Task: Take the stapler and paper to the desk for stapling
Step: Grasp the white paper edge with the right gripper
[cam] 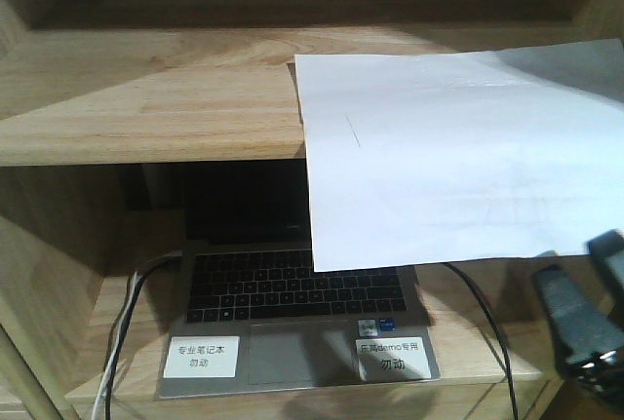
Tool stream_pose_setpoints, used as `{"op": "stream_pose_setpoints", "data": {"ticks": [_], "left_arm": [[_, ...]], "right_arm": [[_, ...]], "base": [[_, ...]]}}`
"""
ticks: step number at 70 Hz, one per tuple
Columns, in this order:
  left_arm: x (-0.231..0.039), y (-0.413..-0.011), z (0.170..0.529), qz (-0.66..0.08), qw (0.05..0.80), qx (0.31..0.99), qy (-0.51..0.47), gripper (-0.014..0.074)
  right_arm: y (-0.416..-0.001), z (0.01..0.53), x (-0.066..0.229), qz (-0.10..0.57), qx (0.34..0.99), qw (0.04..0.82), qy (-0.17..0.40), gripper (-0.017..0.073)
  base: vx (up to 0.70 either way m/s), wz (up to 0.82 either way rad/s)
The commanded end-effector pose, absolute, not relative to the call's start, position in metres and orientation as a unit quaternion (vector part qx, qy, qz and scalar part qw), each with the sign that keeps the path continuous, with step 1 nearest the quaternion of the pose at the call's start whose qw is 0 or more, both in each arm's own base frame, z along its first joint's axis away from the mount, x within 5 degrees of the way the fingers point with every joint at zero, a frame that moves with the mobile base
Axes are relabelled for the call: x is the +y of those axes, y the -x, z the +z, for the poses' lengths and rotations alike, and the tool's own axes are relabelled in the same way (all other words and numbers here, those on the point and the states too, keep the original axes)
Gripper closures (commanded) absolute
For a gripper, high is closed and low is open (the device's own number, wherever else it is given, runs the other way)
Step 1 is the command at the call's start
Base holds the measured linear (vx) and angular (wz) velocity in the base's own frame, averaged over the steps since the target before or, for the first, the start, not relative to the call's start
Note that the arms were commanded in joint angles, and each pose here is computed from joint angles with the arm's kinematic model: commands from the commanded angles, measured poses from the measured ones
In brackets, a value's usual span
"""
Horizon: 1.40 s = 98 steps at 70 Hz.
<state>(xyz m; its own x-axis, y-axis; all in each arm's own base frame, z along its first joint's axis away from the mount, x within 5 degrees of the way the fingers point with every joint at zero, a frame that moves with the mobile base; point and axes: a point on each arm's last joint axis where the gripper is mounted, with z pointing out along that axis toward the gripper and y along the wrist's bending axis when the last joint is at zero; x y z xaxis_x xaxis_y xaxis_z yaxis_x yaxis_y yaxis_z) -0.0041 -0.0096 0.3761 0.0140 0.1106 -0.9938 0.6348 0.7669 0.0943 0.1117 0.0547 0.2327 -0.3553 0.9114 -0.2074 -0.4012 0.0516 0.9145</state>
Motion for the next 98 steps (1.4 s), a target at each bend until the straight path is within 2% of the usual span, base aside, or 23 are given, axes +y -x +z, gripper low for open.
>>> {"op": "stream_pose_setpoints", "data": {"ticks": [1, 42, 59, 79, 88, 98], "left_arm": [[-0.008, 0.005, 0.394, -0.218, 0.698, 0.632, -0.257, 0.0599], [-0.008, 0.005, 0.394, -0.218, 0.698, 0.632, -0.257, 0.0599], [-0.008, 0.005, 0.394, -0.218, 0.698, 0.632, -0.257, 0.0599], [-0.008, 0.005, 0.394, -0.218, 0.698, 0.632, -0.257, 0.0599], [-0.008, 0.005, 0.394, -0.218, 0.698, 0.632, -0.257, 0.0599], [-0.008, 0.005, 0.394, -0.218, 0.698, 0.632, -0.257, 0.0599]], "right_arm": [[-0.111, 0.252, 0.056, 0.684, 0.446, 0.539, -0.207, -0.0036], [-0.136, 0.271, 0.068, 0.674, 0.440, 0.560, -0.197, -0.0036], [-0.147, 0.292, 0.072, 0.680, 0.411, 0.578, -0.185, -0.0036], [-0.151, 0.298, 0.068, 0.677, 0.392, 0.588, -0.207, -0.0031], [-0.151, 0.298, 0.068, 0.674, 0.391, 0.591, -0.209, 0.0013], [-0.151, 0.298, 0.068, 0.674, 0.391, 0.591, -0.209, 0.0155]], "base": [[0.00, 0.00], [0.00, 0.00], [0.00, 0.00], [0.00, 0.00], [0.00, 0.00], [0.00, 0.00]]}}
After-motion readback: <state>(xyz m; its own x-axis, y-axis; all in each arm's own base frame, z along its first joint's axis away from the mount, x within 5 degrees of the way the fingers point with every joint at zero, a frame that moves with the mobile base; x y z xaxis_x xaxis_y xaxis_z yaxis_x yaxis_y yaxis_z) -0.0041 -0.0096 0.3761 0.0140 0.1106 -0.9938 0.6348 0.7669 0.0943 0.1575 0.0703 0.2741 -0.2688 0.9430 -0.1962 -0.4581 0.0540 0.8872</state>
